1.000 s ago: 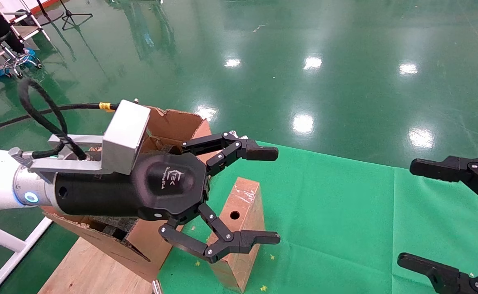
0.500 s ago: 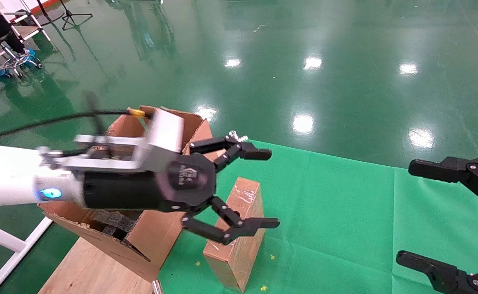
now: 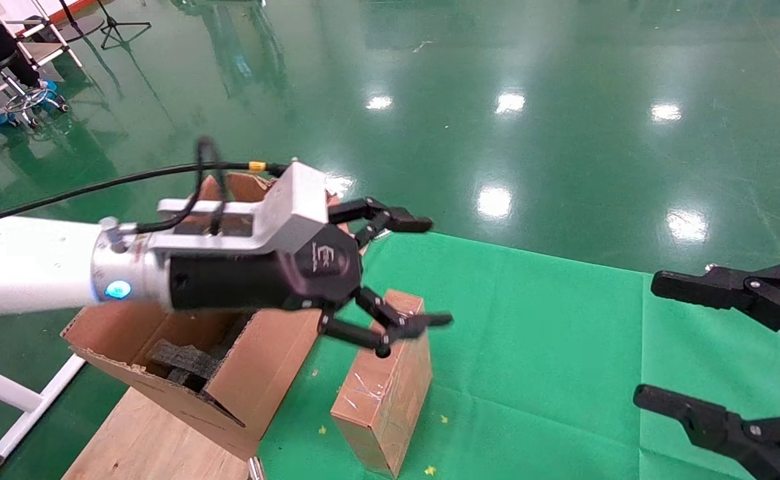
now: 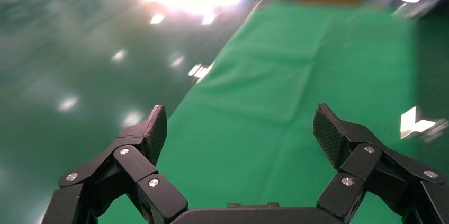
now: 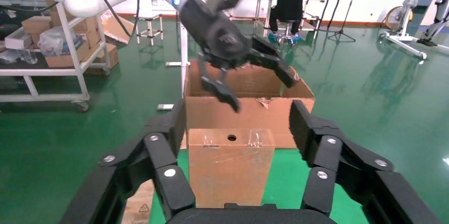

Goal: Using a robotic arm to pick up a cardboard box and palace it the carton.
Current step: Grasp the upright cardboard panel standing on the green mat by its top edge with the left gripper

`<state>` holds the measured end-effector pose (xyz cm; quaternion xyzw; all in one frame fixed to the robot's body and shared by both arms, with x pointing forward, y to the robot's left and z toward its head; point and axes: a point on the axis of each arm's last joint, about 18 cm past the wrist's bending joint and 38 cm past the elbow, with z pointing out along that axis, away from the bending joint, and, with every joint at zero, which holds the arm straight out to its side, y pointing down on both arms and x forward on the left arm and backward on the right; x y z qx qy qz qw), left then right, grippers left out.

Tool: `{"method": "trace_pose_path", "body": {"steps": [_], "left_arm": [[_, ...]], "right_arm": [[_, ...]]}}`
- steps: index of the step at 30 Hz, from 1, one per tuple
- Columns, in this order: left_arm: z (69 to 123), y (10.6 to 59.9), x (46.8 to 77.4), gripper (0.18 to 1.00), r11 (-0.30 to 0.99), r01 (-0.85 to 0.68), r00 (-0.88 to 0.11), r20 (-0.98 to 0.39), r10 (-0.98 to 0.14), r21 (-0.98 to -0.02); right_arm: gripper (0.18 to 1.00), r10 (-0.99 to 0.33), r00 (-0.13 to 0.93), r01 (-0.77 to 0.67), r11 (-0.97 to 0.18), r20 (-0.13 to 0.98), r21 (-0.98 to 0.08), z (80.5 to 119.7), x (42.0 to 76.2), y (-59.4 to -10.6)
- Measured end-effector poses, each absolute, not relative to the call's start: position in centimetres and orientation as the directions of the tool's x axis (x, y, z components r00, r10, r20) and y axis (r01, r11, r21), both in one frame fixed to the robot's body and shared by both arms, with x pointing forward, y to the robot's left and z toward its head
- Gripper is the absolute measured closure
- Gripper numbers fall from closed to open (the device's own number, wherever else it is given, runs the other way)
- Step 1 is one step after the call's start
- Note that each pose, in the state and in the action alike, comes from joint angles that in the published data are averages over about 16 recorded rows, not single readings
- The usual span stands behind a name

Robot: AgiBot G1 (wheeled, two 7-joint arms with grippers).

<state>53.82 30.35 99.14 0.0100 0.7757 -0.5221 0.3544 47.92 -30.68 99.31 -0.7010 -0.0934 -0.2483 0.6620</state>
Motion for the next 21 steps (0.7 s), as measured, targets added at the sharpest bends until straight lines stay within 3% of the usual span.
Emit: {"method": "trace_pose_path", "body": {"steps": [8,21], "left_arm": [[101.0,30.0,56.0,0.183,0.558,0.238,-0.732,-0.524,-0.435,-0.795],[103.9,26.8,57.0,0.183,0.588,-0.120,-0.740,-0.323,-0.591,-0.800]], "right_arm": [[0.551,-0.198,0.859,0.460,-0.106,0.472,-0.882,99.3,47.9,-30.7],[0.831,-0.198,0.859,0.460,-0.106,0.472,-0.882,99.3,47.9,-30.7]]}}
